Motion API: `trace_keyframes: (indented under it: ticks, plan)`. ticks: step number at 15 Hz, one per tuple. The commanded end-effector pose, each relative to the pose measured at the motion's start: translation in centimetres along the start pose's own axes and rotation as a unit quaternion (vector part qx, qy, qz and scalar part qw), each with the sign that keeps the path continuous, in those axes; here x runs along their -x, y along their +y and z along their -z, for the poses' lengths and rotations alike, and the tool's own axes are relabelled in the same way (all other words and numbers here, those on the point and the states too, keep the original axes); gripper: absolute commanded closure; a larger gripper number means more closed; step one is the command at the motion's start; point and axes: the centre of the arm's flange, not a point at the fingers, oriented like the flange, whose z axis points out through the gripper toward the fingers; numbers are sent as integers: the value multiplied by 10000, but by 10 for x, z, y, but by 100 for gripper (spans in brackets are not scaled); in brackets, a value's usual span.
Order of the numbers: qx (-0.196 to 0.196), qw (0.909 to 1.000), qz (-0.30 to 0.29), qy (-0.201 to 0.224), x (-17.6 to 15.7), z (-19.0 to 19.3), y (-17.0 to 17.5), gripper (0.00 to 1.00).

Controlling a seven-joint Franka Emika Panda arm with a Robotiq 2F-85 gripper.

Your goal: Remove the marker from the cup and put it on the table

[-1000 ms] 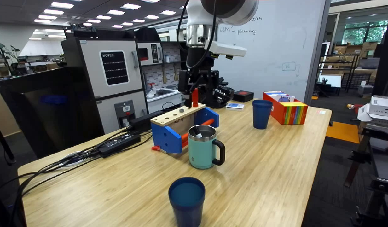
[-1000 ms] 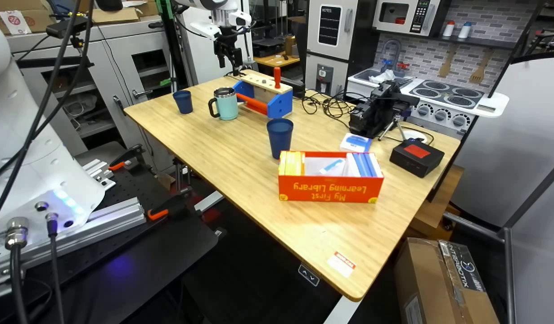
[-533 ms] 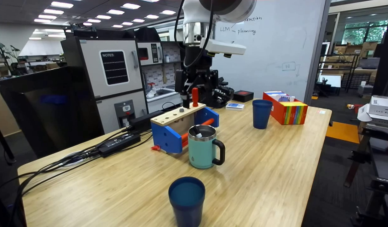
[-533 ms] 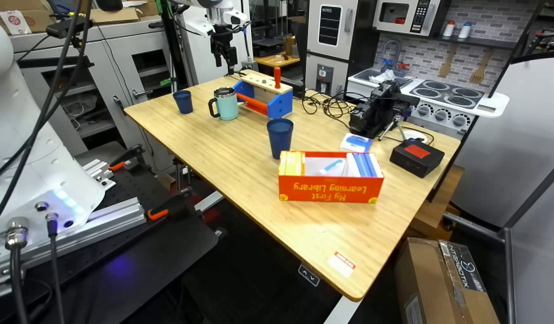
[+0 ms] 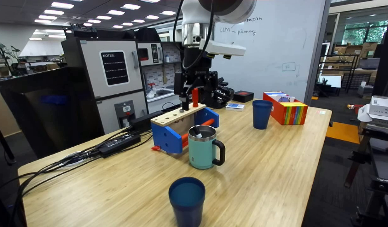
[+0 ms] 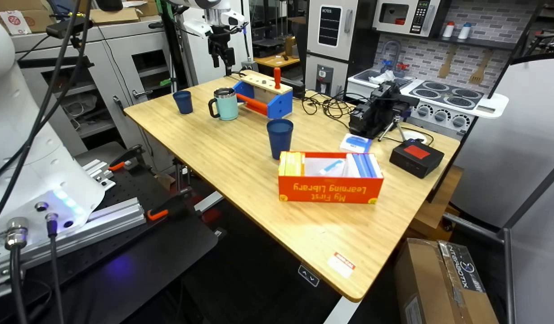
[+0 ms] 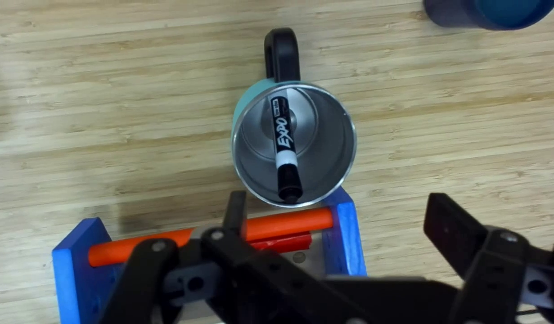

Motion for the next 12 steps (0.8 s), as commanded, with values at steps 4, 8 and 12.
trace_keyframes:
  ticks: [4,8,12]
  plan:
    - [367,9990,219,132,9,-9,-8,0]
    - [512,9970,471,337,7,-12,-5,0]
    - [387,9968,525,470,5,-12,-8,0]
